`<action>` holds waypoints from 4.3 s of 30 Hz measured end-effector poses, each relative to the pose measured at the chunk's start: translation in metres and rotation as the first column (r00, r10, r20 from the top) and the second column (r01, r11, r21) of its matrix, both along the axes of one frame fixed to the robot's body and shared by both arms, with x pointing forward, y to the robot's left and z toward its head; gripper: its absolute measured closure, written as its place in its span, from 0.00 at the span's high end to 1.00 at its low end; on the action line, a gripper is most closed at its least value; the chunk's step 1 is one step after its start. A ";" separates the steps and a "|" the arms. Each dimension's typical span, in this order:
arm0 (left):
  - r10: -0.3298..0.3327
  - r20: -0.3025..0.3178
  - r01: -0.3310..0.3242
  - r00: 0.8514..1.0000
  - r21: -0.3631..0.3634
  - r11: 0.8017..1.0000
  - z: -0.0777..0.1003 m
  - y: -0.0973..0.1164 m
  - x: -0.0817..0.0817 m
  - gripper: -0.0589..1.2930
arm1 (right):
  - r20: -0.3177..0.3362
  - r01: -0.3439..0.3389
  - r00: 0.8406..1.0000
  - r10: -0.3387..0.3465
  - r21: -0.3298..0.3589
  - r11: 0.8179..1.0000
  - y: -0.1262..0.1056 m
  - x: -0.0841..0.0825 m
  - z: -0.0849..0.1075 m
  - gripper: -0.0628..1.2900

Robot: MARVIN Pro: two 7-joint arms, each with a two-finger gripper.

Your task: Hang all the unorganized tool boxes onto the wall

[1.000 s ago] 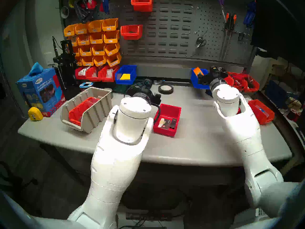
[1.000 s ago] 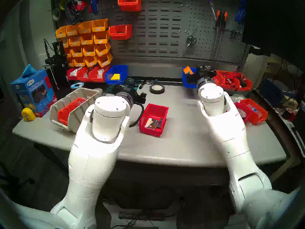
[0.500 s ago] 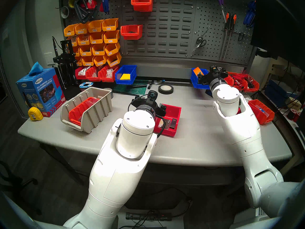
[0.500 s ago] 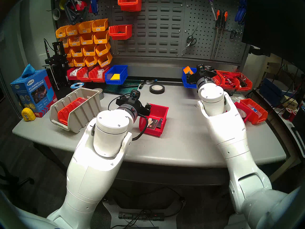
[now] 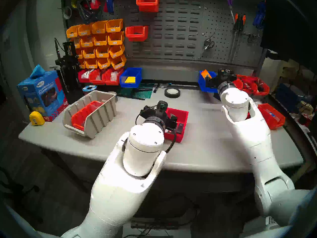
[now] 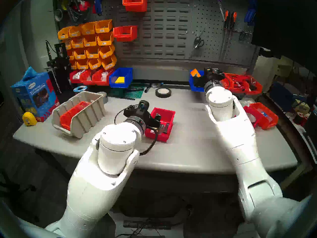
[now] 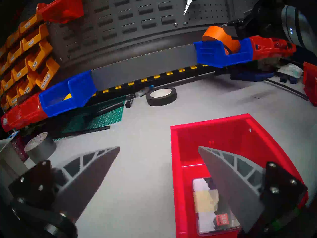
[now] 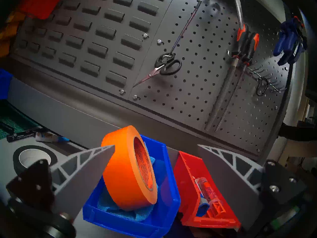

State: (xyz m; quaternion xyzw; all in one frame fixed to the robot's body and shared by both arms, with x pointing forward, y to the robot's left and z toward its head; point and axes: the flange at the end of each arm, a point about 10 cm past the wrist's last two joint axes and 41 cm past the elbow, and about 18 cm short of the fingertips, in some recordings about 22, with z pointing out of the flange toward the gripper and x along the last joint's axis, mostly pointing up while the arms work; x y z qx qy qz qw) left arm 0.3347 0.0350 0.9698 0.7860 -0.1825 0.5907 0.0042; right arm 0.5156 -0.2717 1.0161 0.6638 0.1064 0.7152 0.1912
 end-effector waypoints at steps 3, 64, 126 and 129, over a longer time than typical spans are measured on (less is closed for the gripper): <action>-0.003 -0.014 0.003 1.000 -0.008 1.000 -0.004 0.000 -0.005 0.96 | -0.002 0.000 1.000 0.000 0.000 1.000 0.000 0.000 -0.001 0.96; 0.028 -0.009 -0.029 1.000 -0.123 0.992 0.027 0.012 0.028 0.04 | -0.004 0.008 1.000 -0.009 -0.017 1.000 -0.005 -0.023 -0.010 0.96; 0.052 -0.040 -0.058 0.998 -0.175 0.983 0.072 0.001 0.190 0.04 | 0.017 0.058 0.998 -0.057 -0.051 0.997 -0.010 -0.069 0.002 0.96; 0.054 -0.039 -0.060 0.998 -0.171 0.983 0.072 0.000 0.198 0.04 | 0.018 0.061 0.998 -0.060 -0.053 0.997 -0.011 -0.070 0.002 0.96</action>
